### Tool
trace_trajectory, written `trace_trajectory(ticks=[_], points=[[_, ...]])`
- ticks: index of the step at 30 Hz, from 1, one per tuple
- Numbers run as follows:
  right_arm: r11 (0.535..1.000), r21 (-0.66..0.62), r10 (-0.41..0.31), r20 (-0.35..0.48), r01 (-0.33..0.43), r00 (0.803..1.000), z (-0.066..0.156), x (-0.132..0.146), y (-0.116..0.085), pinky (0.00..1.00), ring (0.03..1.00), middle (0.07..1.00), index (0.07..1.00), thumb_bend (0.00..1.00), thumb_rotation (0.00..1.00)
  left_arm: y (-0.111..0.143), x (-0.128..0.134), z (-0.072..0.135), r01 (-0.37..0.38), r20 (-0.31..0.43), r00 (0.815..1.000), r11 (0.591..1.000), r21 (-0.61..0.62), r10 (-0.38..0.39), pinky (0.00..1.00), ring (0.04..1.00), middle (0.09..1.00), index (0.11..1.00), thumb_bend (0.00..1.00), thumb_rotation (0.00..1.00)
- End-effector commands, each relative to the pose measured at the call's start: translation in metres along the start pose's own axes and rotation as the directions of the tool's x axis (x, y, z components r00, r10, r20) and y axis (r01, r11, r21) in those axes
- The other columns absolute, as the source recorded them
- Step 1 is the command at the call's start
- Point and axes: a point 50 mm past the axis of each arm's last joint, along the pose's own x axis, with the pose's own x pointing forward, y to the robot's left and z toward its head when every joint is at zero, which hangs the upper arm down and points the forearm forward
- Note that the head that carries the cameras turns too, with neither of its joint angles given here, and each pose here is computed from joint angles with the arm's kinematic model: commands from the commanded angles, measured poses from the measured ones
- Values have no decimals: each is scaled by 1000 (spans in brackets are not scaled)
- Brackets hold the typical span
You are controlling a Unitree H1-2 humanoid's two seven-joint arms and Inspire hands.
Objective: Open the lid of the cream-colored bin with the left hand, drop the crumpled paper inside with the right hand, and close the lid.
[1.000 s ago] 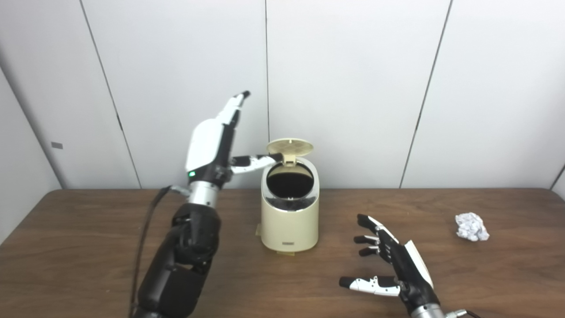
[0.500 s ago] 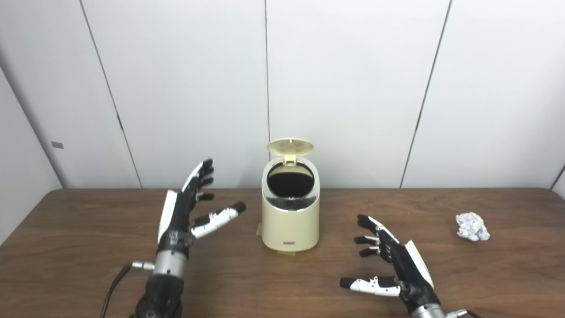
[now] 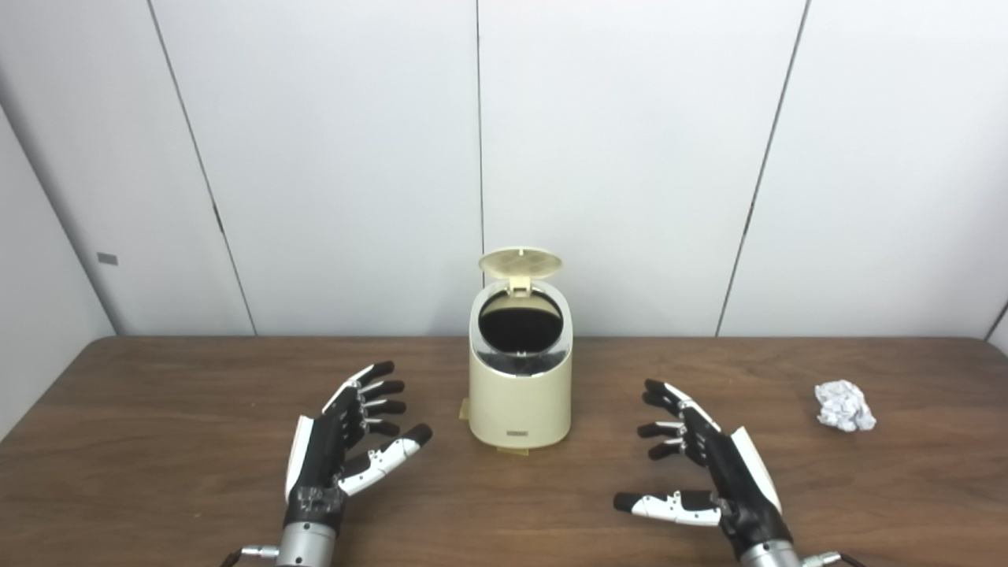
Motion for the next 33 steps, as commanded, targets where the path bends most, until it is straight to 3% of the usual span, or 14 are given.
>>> trace_trajectory(ticks=[1, 8, 12, 15, 20, 24, 29, 33], points=[[997, -52, -43, 120, 49, 992, 24, 19, -26, 552, 675, 825, 840, 758, 118, -5, -3, -4, 3, 5, 1000, 1000, -17, -2, 602, 703, 750, 829, 788, 219], [953, -282, -87, 91, 110, 992, 39, 32, -98, 537, 657, 776, 800, 762, 120, -1, -4, -12, 5, -5, 1000, 1000, 1, -5, 627, 709, 753, 809, 771, 206], [910, -385, -125, 94, 152, 988, 30, 40, -148, 596, 685, 756, 762, 788, 68, 7, -1, -14, 8, 11, 1000, 1000, 23, -9, 609, 710, 762, 813, 739, 185], [872, -447, -172, 103, 200, 980, 40, 44, -170, 591, 681, 744, 738, 810, 23, 11, 0, -15, 7, 9, 1000, 1000, 27, -7, 623, 719, 766, 812, 729, 169], [778, -570, -246, 113, 265, 963, 62, 49, -194, 643, 735, 752, 735, 821, 57, 15, 1, -16, 12, -2, 1000, 999, 42, -12, 625, 716, 764, 813, 710, 143], [759, -580, -304, 87, 296, 949, 67, 56, -216, 647, 785, 789, 755, 851, 34, 18, 3, -18, 14, -3, 1000, 999, 44, -14, 641, 723, 772, 819, 698, 114], [760, -604, -308, -12, 238, 951, 57, 61, -236, 688, 846, 835, 803, 877, 101, 20, 3, -18, 13, 9, 1000, 999, 44, -13, 654, 732, 774, 820, 686, 102], [741, -647, -318, -101, 181, 943, 46, 63, -238, 737, 884, 858, 833, 872, 128, 22, 3, -17, 14, 20, 1000, 999, 48, -15, 655, 733, 772, 820, 666, 79]])
